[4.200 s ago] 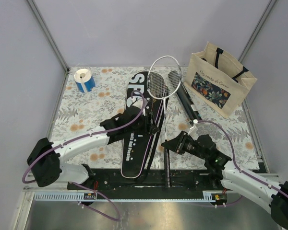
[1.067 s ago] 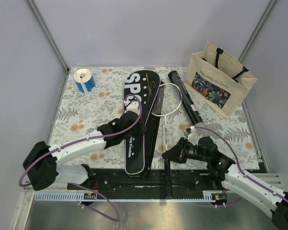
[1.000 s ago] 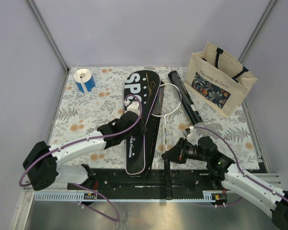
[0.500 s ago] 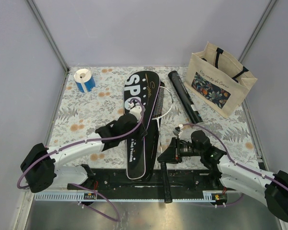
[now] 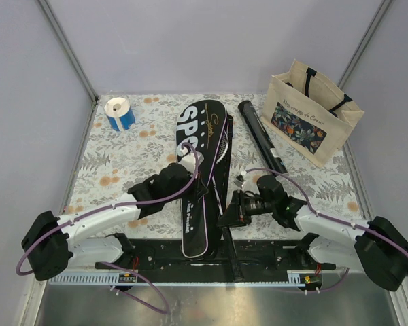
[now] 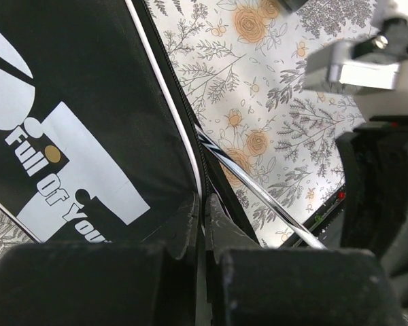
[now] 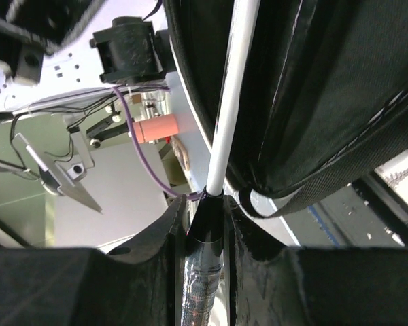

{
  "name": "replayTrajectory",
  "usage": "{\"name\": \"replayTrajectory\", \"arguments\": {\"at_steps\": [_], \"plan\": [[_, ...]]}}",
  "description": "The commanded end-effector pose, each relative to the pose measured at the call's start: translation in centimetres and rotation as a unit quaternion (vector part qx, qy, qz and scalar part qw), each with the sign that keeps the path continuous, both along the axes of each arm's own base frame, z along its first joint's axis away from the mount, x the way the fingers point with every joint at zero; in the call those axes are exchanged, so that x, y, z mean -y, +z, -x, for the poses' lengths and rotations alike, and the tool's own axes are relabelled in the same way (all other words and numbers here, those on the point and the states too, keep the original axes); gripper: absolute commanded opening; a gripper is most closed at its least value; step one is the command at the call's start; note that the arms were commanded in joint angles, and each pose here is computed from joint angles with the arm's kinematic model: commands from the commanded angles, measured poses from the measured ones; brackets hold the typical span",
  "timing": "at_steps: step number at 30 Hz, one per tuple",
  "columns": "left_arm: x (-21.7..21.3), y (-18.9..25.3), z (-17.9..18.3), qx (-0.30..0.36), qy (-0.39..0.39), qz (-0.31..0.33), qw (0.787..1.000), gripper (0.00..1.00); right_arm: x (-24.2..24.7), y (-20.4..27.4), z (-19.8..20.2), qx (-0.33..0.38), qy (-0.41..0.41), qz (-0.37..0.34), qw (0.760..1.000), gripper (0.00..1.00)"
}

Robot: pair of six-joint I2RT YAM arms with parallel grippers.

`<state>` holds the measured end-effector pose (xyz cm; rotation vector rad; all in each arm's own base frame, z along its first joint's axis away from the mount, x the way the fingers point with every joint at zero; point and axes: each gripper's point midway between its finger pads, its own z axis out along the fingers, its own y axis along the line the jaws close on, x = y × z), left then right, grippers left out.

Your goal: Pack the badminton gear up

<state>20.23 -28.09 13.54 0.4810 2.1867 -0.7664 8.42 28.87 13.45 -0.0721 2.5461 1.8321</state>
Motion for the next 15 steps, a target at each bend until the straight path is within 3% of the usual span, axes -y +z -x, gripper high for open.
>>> {"name": "replayTrajectory", "arguments": {"at_steps": [1,6,10,15], "plan": [[1.7,3.6,0.7,0.026,-0.034,0.078,0.996,0.00,-2.0,1.8,-3.3,0.109,-0.012,-0.020,0.994,0.00],[2.2,3.7,1.2,-0.014,-0.009,0.131,0.991,0.00,-3.7,1.4,-6.6,0.136,-0.057,-0.022,0.989,0.00],[2.5,3.9,1.6,-0.052,0.020,0.185,0.981,0.00,-4.4,-1.5,-10.6,0.170,-0.115,0.035,0.978,0.00],[2.1,4.0,1.4,-0.082,0.066,0.231,0.967,0.00,-5.7,-3.1,-13.2,0.172,-0.145,0.043,0.973,0.00]]}}
